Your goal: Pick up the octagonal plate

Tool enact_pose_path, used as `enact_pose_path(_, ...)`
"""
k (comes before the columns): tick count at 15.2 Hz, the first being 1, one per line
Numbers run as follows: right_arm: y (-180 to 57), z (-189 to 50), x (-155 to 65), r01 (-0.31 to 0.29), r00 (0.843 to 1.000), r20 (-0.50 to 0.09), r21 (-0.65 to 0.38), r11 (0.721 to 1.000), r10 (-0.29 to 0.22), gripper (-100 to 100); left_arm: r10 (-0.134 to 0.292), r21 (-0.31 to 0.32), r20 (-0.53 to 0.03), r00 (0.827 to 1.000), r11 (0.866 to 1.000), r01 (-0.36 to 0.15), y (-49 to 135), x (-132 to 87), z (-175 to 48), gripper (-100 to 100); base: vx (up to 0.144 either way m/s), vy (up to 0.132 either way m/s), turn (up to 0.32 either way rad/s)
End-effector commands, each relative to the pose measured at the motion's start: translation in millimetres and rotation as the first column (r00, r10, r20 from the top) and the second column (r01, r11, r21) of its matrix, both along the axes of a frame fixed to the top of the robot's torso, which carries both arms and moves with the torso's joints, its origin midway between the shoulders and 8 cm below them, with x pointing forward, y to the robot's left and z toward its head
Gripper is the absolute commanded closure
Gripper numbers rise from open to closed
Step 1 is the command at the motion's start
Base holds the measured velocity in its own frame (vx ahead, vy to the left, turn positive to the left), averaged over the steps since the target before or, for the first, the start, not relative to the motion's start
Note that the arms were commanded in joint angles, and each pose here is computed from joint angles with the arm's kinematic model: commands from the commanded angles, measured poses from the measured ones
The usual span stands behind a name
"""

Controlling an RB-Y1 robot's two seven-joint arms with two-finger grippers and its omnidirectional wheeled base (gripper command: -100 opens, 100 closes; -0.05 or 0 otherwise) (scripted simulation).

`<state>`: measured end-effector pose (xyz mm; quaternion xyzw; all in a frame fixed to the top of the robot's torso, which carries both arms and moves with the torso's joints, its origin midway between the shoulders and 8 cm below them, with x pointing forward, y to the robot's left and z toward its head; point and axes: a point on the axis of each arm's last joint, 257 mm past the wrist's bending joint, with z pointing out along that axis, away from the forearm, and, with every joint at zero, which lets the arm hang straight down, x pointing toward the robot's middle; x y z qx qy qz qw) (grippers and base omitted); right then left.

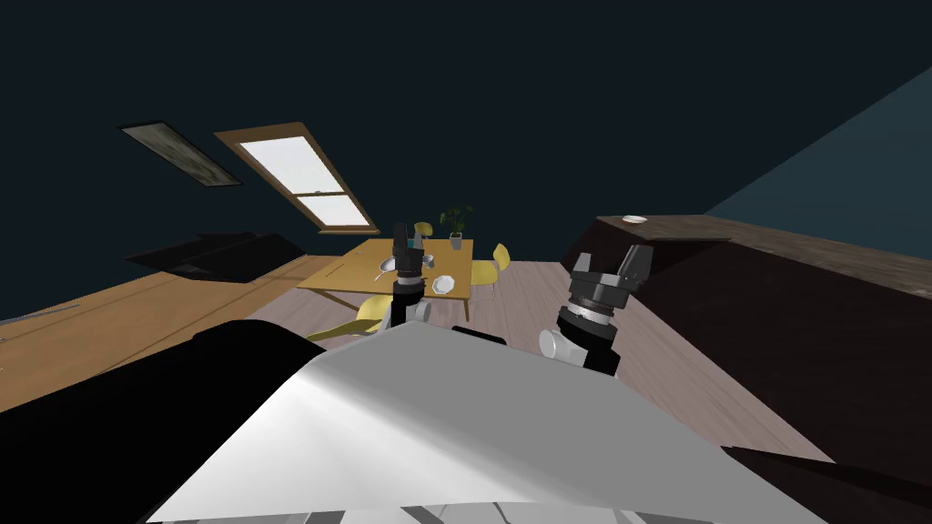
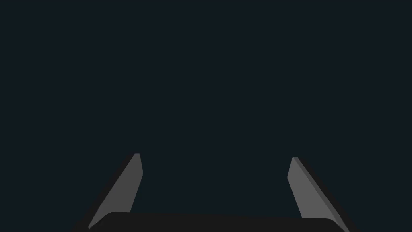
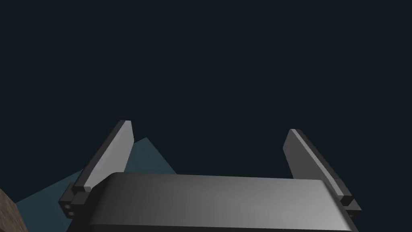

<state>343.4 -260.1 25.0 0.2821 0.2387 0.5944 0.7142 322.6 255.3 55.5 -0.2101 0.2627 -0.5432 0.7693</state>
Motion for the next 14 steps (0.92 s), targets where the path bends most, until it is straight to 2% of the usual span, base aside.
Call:
enact_pose_path(1, 0, 0, 0, 0.000, 1.000, 0.000, 0.000, 1.000, 0.000, 0, -0.019, 0.036, -0.019, 1.000, 0.999, 0.020, -4.2, 3, -5, -100, 0.000, 0.000, 0.000)
enact_pose_path(5, 0, 0, 0, 0.000, 1.000, 0.000, 0.000, 1.000, 0.000, 0, -0.043, 0.083, -0.057, 0.997, 0.995, 0.047, -8.5, 11, -16, -100, -0.004, 0.007, -0.010)
enact_pose_path(7, 0, 0, 0, 0.000, 1.000, 0.000, 0.000, 1.000, 0.000, 0, -0.056, 0.117, -0.107, 0.993, 0.991, 0.069, -9.0, 21, -33, -100, -0.006, 0.015, -0.025)
enact_pose_path(8, 0, 0, 0, 0.000, 1.000, 0.000, 0.000, 1.000, 0.000, 0, -0.058, 0.122, -0.108, 0.992, 0.990, 0.072, -9.5, 21, -33, -100, -0.007, 0.016, -0.025)
enact_pose_path(10, 0, 0, 0, 0.000, 1.000, 0.000, 0.000, 1.000, 0.000, 0, -0.064, 0.149, -0.170, 0.983, 0.985, 0.089, -6.5, 33, -54, -100, -0.011, 0.019, -0.028)
enact_pose_path(11, 0, 0, 0, 0.000, 1.000, 0.000, 0.000, 1.000, 0.000, 0, -0.064, 0.150, -0.170, 0.983, 0.985, 0.090, -6.6, 33, -54, -100, -0.009, 0.020, -0.031)
enact_pose_path(12, 0, 0, 0, 0.000, 1.000, 0.000, 0.000, 1.000, 0.000, 0, -0.063, 0.161, -0.204, 0.977, 0.982, 0.097, -3.6, 40, -66, -100, -0.012, 0.022, -0.032)
enact_pose_path(13, 0, 0, 0, 0.000, 1.000, 0.000, 0.000, 1.000, 0.000, 0, -0.063, 0.161, -0.204, 0.977, 0.982, 0.097, -3.6, 40, -66, -100, -0.012, 0.019, -0.023)
enact_pose_path(14, 0, 0, 0, 0.000, 1.000, 0.000, 0.000, 1.000, 0.000, 0, -0.060, 0.169, -0.239, 0.969, 0.980, 0.102, 0.4, 46, -79, -100, -0.010, 0.020, -0.029)
